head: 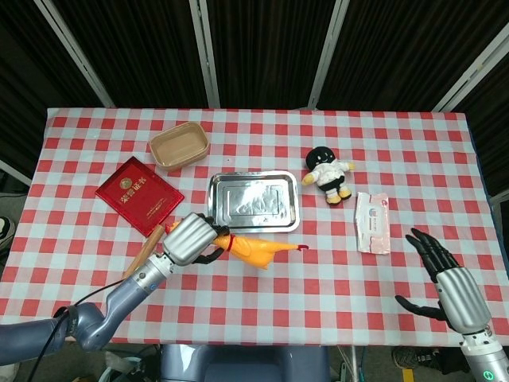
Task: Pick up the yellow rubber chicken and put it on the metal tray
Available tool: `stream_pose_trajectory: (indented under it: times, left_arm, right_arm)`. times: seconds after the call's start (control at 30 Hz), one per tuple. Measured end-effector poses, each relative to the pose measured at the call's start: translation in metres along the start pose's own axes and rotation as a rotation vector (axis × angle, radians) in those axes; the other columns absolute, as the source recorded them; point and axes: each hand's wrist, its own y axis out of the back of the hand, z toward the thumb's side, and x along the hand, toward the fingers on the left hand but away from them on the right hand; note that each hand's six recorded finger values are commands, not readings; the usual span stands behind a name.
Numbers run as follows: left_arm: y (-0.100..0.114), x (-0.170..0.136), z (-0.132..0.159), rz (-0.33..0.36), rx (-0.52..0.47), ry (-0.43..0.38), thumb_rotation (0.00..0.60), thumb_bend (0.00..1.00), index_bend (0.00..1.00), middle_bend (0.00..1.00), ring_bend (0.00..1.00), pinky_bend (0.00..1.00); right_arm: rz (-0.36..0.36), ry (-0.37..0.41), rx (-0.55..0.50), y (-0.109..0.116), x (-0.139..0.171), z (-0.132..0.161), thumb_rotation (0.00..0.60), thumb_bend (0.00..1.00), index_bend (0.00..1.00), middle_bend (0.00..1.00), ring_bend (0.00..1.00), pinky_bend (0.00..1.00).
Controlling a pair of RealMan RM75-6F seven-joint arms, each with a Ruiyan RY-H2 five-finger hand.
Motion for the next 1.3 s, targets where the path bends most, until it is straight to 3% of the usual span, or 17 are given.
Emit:
stream_pose_trajectory:
  times: [0.27, 0.6, 1.07, 1.3]
  left_arm:
    - [0.025, 0.026, 0.017, -0.015, 0.089, -0.027, 0.600, 0.74, 0.64, 0.63, 0.54, 0.65]
    - [0.042, 0.046, 0.040, 0.030, 0.088, -0.019, 0.600, 0.74, 0.64, 0.63, 0.54, 0.65]
    - [0.046, 0.052, 0.061, 0.050, 0.054, -0.007, 0.600, 0.73, 0.64, 0.63, 0.54, 0.65]
    - [0.044, 0.056, 0.074, 0.086, 0.046, 0.021, 0.600, 0.73, 0.64, 0.63, 0.54, 0.65]
  right_arm:
    - [0.135, 0.126, -0.145, -0.007, -0.019, 0.047, 0.600, 0.17, 0.00, 0.04, 0.09, 0.19]
    - [0.284, 0.129, -0.153, -0.032, -0.049, 0.069, 0.600, 0.17, 0.00, 0.02, 0.03, 0.14]
    - [0.271, 0.112, -0.173, -0.046, -0.113, 0.080, 0.600, 0.17, 0.00, 0.02, 0.02, 0.14]
    - [0.290, 0.101, -0.149, -0.058, -0.129, 0.082, 0.600, 0.17, 0.00, 0.02, 0.02, 0.12]
